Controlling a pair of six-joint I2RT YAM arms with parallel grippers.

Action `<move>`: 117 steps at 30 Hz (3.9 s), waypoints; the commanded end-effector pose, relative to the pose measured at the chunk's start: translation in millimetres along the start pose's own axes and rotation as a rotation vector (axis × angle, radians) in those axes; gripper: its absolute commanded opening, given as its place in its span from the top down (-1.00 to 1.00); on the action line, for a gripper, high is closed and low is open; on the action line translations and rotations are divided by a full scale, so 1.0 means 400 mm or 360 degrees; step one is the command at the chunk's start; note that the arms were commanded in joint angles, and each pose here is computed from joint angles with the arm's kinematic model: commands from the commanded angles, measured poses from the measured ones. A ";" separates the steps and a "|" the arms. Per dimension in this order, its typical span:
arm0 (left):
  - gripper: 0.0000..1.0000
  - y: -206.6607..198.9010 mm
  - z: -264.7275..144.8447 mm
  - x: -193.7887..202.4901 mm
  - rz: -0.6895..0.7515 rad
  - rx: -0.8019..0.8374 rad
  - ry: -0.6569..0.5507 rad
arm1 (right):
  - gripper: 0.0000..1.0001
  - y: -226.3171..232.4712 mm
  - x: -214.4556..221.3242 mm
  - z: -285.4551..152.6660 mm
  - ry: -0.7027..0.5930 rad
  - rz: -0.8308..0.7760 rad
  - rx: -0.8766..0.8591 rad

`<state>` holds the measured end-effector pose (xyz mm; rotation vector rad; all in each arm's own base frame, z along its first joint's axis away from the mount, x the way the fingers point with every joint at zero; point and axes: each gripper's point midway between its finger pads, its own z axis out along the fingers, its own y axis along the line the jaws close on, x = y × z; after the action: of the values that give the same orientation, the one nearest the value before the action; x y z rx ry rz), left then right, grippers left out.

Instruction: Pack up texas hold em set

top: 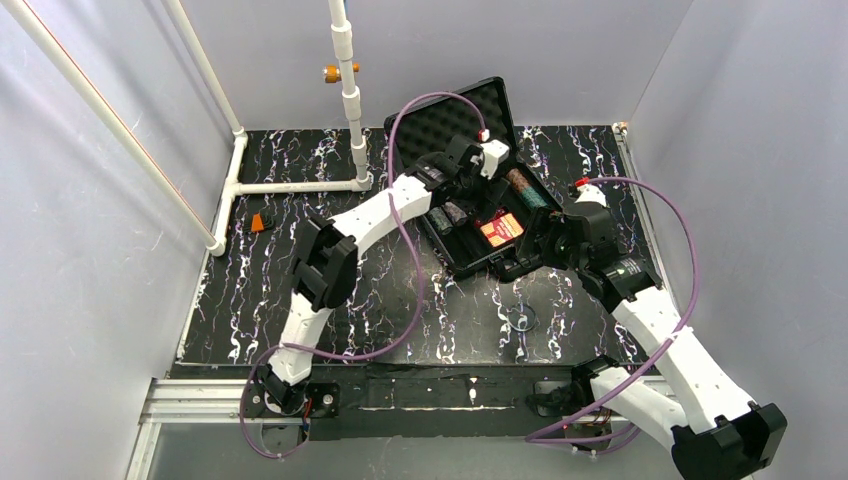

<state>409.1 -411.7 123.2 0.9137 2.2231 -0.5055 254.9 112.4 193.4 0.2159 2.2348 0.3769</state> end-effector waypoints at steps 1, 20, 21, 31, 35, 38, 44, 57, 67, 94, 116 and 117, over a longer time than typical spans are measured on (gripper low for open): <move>-0.66 -0.047 -0.154 -0.087 -0.0042 0.0083 -0.0168 | -0.97 0.031 -0.064 -0.014 -0.0121 0.0016 -0.0048; -0.97 0.116 -0.613 0.201 0.0015 -0.0660 -0.0119 | -0.97 0.046 0.056 0.113 0.0182 0.0288 0.0005; -0.97 0.134 -0.638 0.217 0.0062 -0.0729 -0.0119 | -1.00 0.049 0.064 0.121 0.0200 0.0299 0.0011; -0.99 0.257 -0.804 0.288 0.0040 -0.1195 -0.0453 | -1.00 0.062 0.144 0.149 0.0226 0.0427 0.0269; -0.99 0.258 -0.834 0.297 0.0038 -0.1218 -0.0587 | -1.00 0.063 0.162 0.150 0.0203 0.0471 0.0428; -0.99 0.259 -0.850 0.303 0.0038 -0.1236 -0.0629 | -1.00 0.085 0.179 0.162 0.0202 0.0495 0.0456; -0.99 0.263 -0.856 0.306 0.0042 -0.1258 -0.0615 | -1.00 0.139 0.228 0.206 0.0281 0.0487 0.0479; -0.99 0.247 -0.841 0.305 0.0048 -0.1178 -0.0621 | -1.00 0.180 0.241 0.277 0.0241 0.0493 0.0553; -0.99 0.242 -0.841 0.306 0.0054 -0.1159 -0.0623 | -0.48 0.176 0.247 0.320 0.0210 0.0467 0.0618; -0.99 0.234 -0.827 0.307 0.0083 -0.1113 -0.0607 | 0.97 0.087 0.358 0.305 0.0459 0.0073 0.0578; -0.99 0.223 -0.812 0.310 0.0099 -0.1059 -0.0588 | -0.97 0.008 0.298 0.153 0.0399 -0.0247 0.0447; -0.99 0.222 -0.811 0.310 0.0103 -0.1054 -0.0587 | -0.97 0.011 0.274 0.142 0.0378 -0.0279 0.0460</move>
<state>267.3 -110.2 256.5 0.4784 1.8222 0.1014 233.0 164.6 52.6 0.2564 2.5125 0.0424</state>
